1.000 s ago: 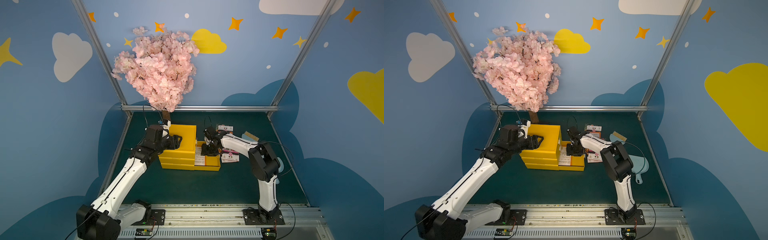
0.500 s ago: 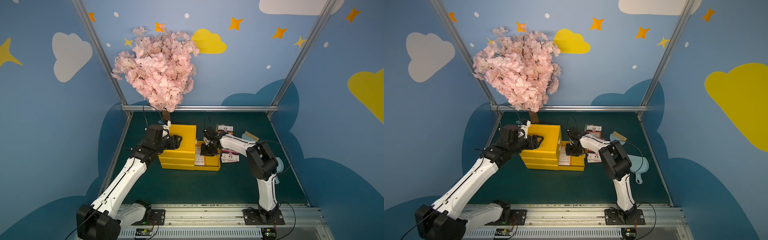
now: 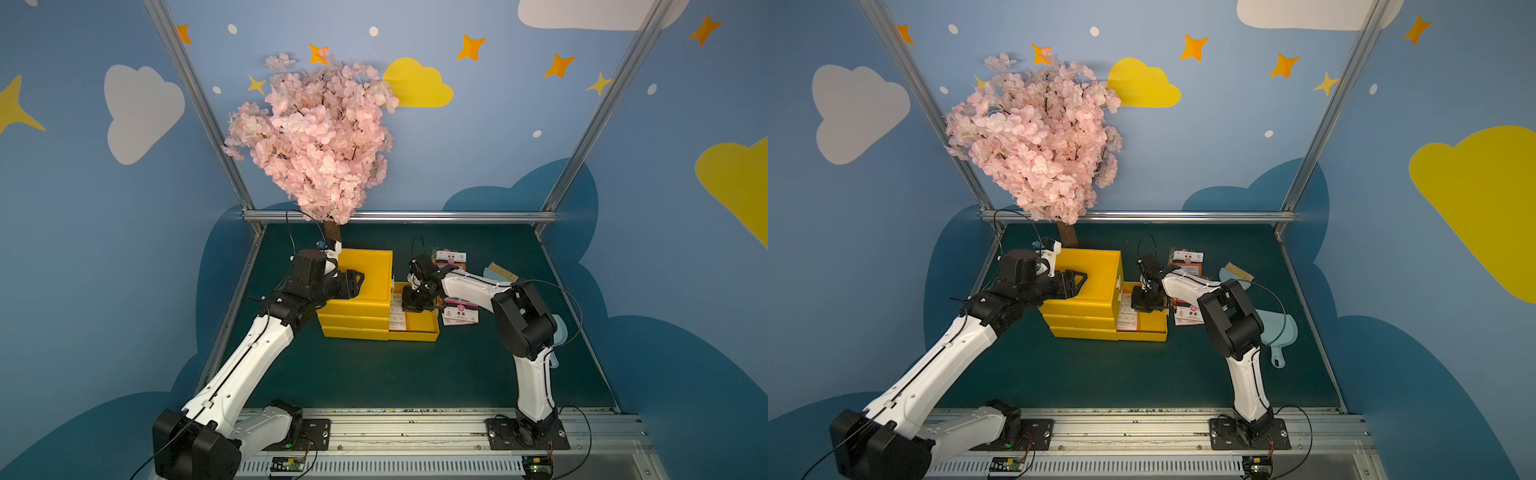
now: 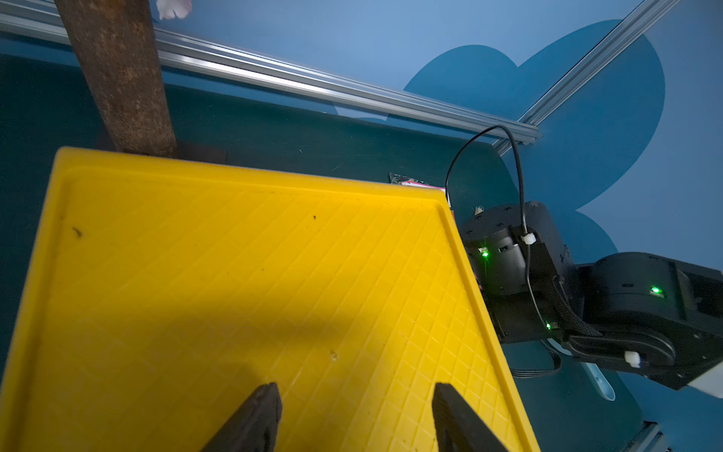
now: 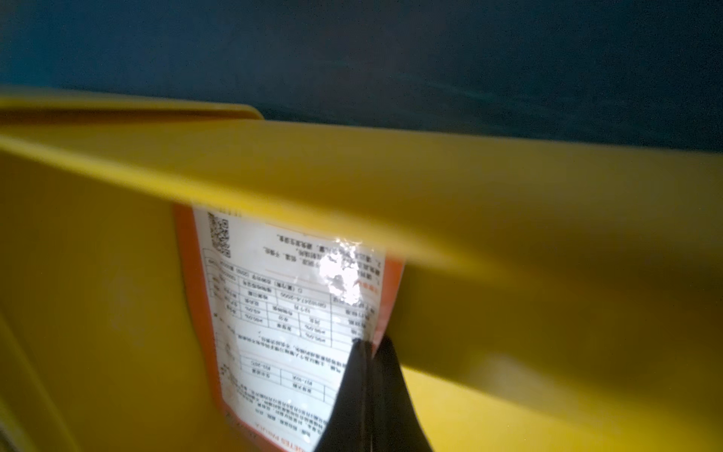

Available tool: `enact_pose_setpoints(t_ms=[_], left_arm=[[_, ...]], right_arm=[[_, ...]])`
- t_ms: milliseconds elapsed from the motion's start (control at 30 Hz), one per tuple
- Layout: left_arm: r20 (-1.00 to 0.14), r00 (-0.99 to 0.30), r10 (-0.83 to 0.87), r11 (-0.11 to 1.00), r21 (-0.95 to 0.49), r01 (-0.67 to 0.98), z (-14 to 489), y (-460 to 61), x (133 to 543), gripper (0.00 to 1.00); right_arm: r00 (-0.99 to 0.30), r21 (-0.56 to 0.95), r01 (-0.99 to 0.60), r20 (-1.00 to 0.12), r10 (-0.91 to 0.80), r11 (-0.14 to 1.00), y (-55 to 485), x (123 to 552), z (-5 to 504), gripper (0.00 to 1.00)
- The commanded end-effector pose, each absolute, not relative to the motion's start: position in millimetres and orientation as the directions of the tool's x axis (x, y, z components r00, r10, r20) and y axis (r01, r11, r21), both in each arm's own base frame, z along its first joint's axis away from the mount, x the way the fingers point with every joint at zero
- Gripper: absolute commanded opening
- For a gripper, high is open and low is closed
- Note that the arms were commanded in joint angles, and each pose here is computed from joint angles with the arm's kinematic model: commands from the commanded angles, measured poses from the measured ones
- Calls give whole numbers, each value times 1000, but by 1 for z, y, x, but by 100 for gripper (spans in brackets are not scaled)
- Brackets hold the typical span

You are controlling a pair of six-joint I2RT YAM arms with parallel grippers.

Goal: Take the seed bags out of the drawer
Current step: Pick up the seed packet from the drawer, then place the seed packet at the center of the board.

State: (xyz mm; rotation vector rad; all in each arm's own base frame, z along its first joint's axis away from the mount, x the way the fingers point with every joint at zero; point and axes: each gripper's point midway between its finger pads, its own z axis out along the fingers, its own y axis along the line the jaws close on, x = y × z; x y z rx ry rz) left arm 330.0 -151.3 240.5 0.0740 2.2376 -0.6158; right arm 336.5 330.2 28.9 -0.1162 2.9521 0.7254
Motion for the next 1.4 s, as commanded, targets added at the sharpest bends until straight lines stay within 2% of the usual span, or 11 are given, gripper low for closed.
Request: enact_pose_setpoints(t_ms=[0,400,800,1033,1367], left_arm=[[-403,-911,-83,920,-383,86,145,-138,275,67],[-408,-909,-87,921,-381,83,146,-137,276,67],[-415,-906,-88,922,-377,84,150,-136,275,67],[-411,-907,-88,922,-379,82,149,-136,274,67],[-402,-912,-86,921,-381,80,147,-137,274,67]], right_arm=[[-990,489,-107,-128,-50,866,329,333,47,0],[-962,473,-194,-265,-71,859,285,341,126,0],[-914,504,-150,-399,75,851,174,364,198,0],[-919,464,-29,-360,159,885,118,374,169,0],[-973,410,1,-210,96,912,112,375,97,0]])
